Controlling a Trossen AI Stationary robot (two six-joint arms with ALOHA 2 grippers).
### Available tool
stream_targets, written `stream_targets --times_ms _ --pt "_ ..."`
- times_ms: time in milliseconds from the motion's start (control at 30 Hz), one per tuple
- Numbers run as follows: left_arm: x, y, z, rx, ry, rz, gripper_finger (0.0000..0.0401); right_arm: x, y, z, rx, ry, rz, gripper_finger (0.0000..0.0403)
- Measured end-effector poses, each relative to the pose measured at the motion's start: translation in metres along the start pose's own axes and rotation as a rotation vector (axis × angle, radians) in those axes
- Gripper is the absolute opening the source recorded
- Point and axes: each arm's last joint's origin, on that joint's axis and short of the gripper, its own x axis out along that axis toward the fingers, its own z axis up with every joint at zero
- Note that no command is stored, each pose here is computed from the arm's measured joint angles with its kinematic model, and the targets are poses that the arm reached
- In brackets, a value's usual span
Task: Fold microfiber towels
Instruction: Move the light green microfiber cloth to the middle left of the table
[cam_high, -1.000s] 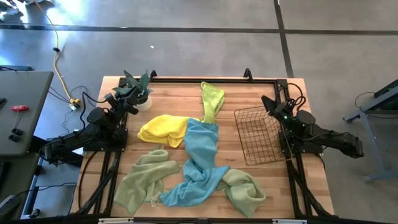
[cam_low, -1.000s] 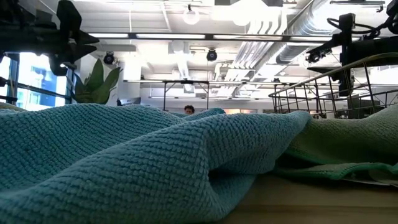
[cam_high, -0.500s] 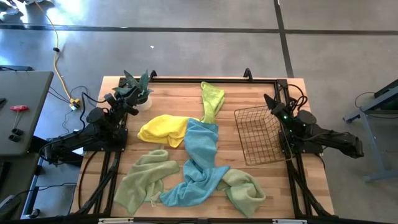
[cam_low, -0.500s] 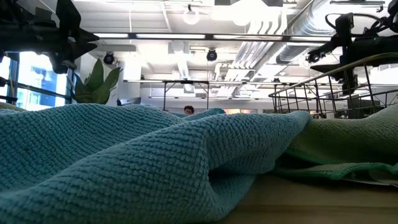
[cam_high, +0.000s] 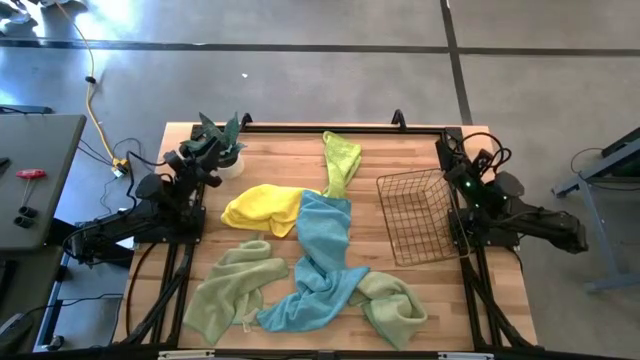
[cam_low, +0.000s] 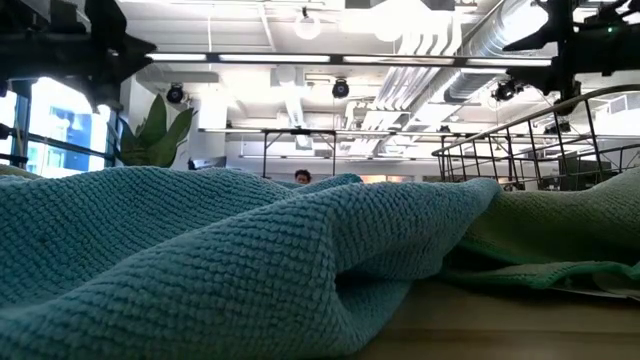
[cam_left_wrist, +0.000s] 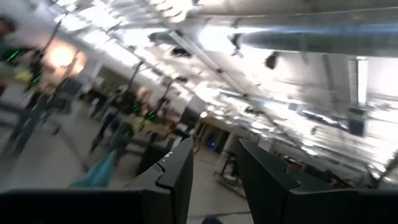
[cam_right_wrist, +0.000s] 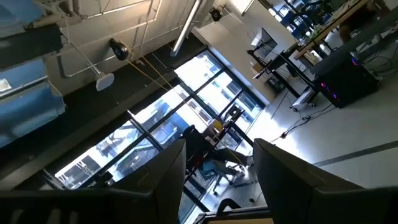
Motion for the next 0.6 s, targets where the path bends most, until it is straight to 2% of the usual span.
stream_targets --times_ms 133,400,600 --pt "0.001 -0.003 0.004 0.057 -0.012 -0.043 0.0115 0.009 0.009 0.003 -0.041 0.016 -0.015 0.0181" --pt "0.01 -0.013 0.011 0.067 0.043 -0.162 0.0115 0.042 0.037 0.005 -0.164 0.075 -0.065 0.0181" --pt "0.028 -0.026 0.021 0.152 0.109 -0.247 0.0115 0.078 0.069 0.006 -0.271 0.154 -0.023 0.0181"
